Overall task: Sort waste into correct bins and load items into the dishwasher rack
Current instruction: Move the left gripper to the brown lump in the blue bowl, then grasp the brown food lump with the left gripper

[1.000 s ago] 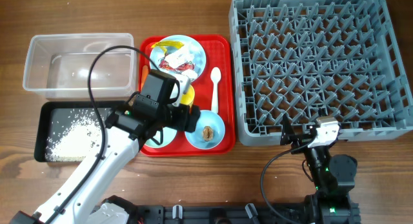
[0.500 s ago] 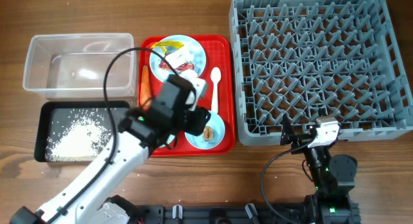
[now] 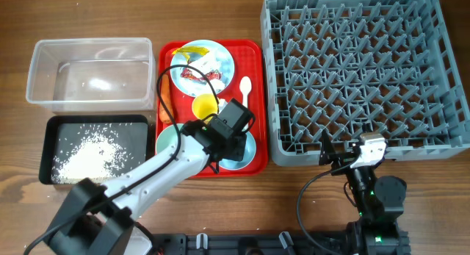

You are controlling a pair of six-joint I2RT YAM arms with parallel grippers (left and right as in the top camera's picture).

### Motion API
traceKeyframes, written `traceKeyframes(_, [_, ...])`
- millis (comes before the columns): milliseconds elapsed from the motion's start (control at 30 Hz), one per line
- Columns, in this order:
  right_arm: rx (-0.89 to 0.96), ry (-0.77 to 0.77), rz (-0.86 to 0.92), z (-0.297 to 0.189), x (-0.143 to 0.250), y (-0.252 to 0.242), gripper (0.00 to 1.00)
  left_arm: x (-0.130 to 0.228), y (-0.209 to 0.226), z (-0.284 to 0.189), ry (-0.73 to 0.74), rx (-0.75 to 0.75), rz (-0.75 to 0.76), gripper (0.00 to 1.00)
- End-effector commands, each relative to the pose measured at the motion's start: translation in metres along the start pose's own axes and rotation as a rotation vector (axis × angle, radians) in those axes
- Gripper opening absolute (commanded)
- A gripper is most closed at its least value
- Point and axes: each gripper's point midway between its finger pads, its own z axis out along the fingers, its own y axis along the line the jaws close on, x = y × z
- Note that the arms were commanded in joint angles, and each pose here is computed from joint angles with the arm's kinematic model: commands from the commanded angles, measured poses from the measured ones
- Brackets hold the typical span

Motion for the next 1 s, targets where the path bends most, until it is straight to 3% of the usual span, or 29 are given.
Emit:
traceKeyframes(0, [0.010, -0.007, -0.006, 0.000, -0.001, -0.002, 1.00, -0.006, 0.001, 0.007, -0.011, -0.028, -0.012, 0.50])
traceKeyframes(200, [0.010, -0.007, -0.006, 0.000, -0.001, -0.002, 1.00, -0.003, -0.002, 0.010, 0.005, -0.010, -0.009, 0.51])
traceKeyframes(433, [0.010, -0.007, -0.006, 0.000, -0.001, -0.002, 1.00, 0.005, -0.016, 0.010, 0.050, 0.068, -0.009, 0.61])
traceKeyframes(967, [0.010, -0.007, -0.006, 0.000, -0.001, -0.002, 1.00, 0.011, -0.013, 0.027, 0.089, 0.045, -0.009, 0.62])
